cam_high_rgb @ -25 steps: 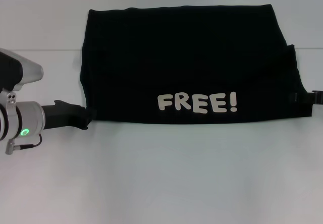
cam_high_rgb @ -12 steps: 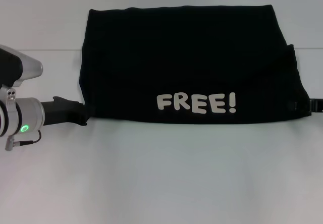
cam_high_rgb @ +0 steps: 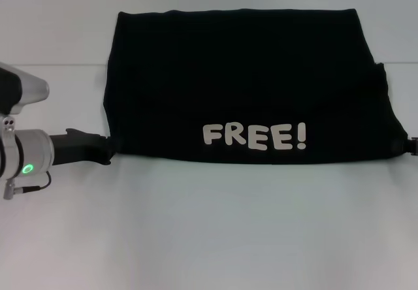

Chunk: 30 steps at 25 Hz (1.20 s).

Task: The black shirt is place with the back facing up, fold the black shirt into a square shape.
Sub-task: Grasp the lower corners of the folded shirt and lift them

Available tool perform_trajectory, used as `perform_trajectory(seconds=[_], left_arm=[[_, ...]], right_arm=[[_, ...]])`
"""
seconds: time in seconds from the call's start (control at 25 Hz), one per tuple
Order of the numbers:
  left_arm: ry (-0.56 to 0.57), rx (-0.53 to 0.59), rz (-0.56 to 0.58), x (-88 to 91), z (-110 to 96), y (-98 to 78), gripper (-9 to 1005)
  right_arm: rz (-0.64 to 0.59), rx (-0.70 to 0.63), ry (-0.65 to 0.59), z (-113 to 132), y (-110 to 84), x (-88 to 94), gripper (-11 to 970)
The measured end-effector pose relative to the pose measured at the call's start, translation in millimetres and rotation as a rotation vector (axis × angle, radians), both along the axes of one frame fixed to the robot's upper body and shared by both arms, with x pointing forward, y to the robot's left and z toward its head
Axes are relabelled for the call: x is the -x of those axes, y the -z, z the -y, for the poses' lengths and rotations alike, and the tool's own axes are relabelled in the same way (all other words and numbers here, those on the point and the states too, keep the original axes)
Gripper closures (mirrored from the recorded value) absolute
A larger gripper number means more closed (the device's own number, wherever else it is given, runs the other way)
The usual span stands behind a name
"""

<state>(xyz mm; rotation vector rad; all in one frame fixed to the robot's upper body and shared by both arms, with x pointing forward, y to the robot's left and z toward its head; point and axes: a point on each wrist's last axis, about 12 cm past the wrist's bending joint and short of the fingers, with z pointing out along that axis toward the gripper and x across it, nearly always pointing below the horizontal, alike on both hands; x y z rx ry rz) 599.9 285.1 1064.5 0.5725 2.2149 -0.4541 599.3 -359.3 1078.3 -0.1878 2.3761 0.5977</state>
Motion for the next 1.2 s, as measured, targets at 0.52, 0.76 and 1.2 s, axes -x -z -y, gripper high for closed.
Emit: perform_trajectory(seconds=[0.52, 0.76, 1.2], left_arm=[[0.092, 0.217, -0.200, 58.1, -22.1, -9.4, 950], [0.173, 0.329, -0.270, 86.9, -31.3, -13.6, 946], [0.321, 0.470, -0.379, 132.5, -38.8, -15.7, 938]], right_arm=[[0.011, -0.085, -0.097, 32.7, 9.3, 66.0, 924], [0.054, -0.128, -0.144, 47.6, 10.0, 110.2, 924], [0.069, -0.180, -0.102, 73.3, 27.5, 193.6, 924]])
